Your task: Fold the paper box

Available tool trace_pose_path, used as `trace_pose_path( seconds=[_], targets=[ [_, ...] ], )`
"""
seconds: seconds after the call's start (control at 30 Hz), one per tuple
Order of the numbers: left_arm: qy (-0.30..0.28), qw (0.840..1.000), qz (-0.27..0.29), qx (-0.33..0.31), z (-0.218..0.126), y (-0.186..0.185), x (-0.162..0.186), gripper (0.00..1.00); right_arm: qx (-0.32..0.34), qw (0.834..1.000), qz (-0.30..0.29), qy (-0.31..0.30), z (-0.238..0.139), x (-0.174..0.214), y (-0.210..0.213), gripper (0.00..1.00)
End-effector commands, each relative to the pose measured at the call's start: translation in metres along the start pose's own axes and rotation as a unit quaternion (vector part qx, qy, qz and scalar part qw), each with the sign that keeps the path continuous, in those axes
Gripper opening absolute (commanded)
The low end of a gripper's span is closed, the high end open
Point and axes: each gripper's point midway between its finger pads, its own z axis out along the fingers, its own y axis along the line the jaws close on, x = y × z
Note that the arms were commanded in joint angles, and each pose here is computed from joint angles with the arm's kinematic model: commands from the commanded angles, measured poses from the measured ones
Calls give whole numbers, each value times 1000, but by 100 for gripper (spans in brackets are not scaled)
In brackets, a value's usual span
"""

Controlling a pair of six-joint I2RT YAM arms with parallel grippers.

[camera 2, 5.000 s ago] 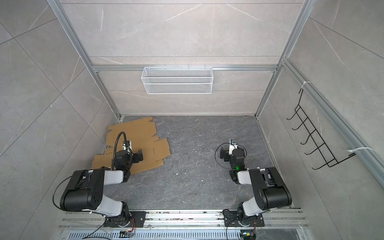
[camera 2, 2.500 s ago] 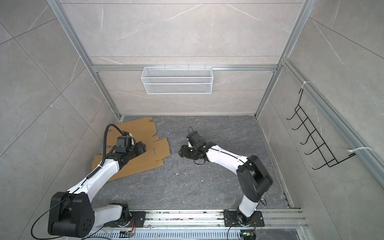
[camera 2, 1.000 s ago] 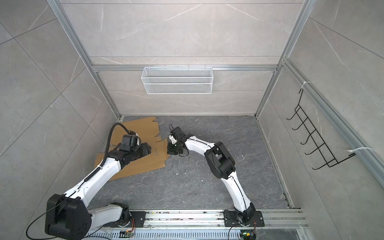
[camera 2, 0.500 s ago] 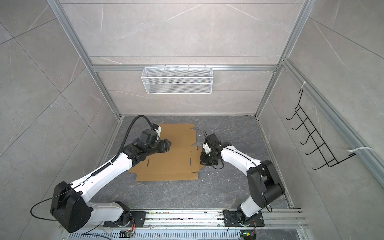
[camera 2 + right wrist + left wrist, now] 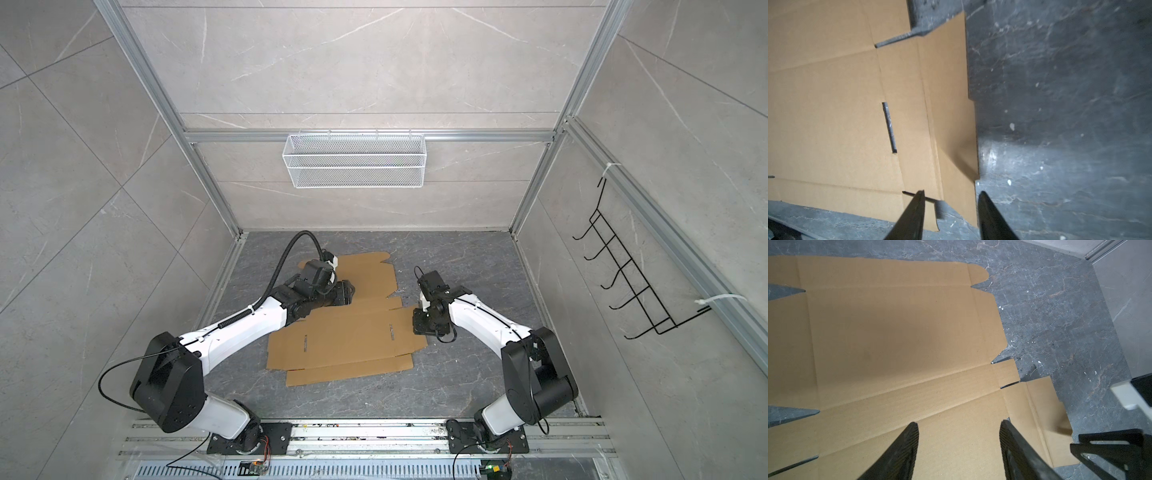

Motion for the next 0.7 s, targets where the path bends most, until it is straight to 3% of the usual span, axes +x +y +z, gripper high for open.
trace_pose_path(
  seconds=[0.0, 0.1, 0.23, 0.33, 0.5, 0.67],
  targets=[
    [-19, 1000, -4, -13, -10, 6, -2, 65, 16, 1000, 7, -25, -15, -13, 0, 48],
    [-16, 1000, -11, -10, -2, 7, 0, 65, 32, 998, -18, -49, -17, -13, 9, 49],
    [-3, 1000, -18, -22, 8, 13, 7, 65, -9, 997, -44, -62, -12, -15, 46, 48],
    [11, 999, -15, -30, 19, 19, 18, 65, -52, 997, -45, -40, 3, -8, 76, 48],
    [54, 998, -12, -41, 35, 25, 40, 64, -63, 996, -60, -16, 27, 11, 115, 46],
    [78, 996, -34, -30, 41, 30, 65, 63, -65, 996, -53, 5, 46, 22, 125, 44]
  ],
)
